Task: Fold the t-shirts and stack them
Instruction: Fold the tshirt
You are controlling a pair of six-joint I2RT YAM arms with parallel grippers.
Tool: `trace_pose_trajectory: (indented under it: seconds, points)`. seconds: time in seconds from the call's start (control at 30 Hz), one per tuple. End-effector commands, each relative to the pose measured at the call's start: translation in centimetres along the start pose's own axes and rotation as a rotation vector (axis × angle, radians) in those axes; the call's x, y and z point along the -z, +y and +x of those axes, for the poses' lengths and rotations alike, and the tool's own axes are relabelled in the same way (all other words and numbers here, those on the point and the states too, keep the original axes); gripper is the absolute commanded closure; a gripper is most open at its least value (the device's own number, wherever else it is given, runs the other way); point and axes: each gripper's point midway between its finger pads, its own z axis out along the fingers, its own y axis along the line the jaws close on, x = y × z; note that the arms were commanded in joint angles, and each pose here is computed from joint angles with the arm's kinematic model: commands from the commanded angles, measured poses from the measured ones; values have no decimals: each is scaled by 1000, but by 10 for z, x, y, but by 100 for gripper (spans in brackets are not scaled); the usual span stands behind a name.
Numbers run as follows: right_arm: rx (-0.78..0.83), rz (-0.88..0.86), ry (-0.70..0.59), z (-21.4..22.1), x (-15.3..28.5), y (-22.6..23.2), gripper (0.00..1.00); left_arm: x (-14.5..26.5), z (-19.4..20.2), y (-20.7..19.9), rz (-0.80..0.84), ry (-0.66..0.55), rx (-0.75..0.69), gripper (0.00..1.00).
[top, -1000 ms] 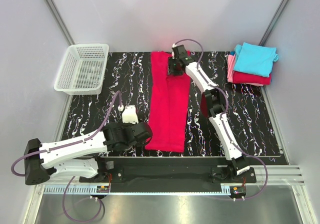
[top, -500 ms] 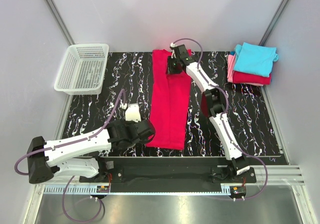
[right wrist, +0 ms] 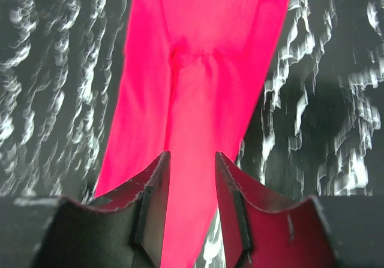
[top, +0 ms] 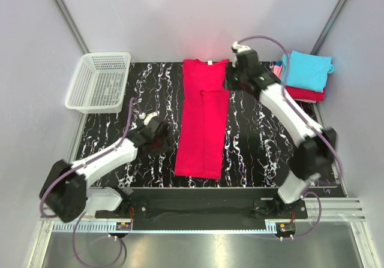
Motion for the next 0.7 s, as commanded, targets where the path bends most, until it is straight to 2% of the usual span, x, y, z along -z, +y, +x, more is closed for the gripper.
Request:
trace_pose_trajectory:
  seconds: [0.0,0.03,0.07,0.13,0.17,0.33,0.53,0.67]
  points:
    - [-62,-1,42,59,32,1,56,0,-10,-54,220,42,-100,43]
    - [-59,-2,70,79,38,5,56,-2,-11,-55,223,40,-106,43]
    - [-63,16,144,118,38,-2,56,-1,-12,-61,253,44,-103,43]
    - [-62,9,153,140,55,3,57,-1,-10,-65,291,55,-105,43]
    - [-82,21,199,166,57,-2,58,-2,-11,-63,295,56,-96,43]
    - [-162,-37,200,199,87,6,60,-11,-3,-57,382,105,-41,43]
    - [-295,-116,218,236,110,15,60,-16,8,-41,370,120,-21,43]
    - [-363,-171,302,274,111,25,61,-17,16,-34,362,139,-33,43]
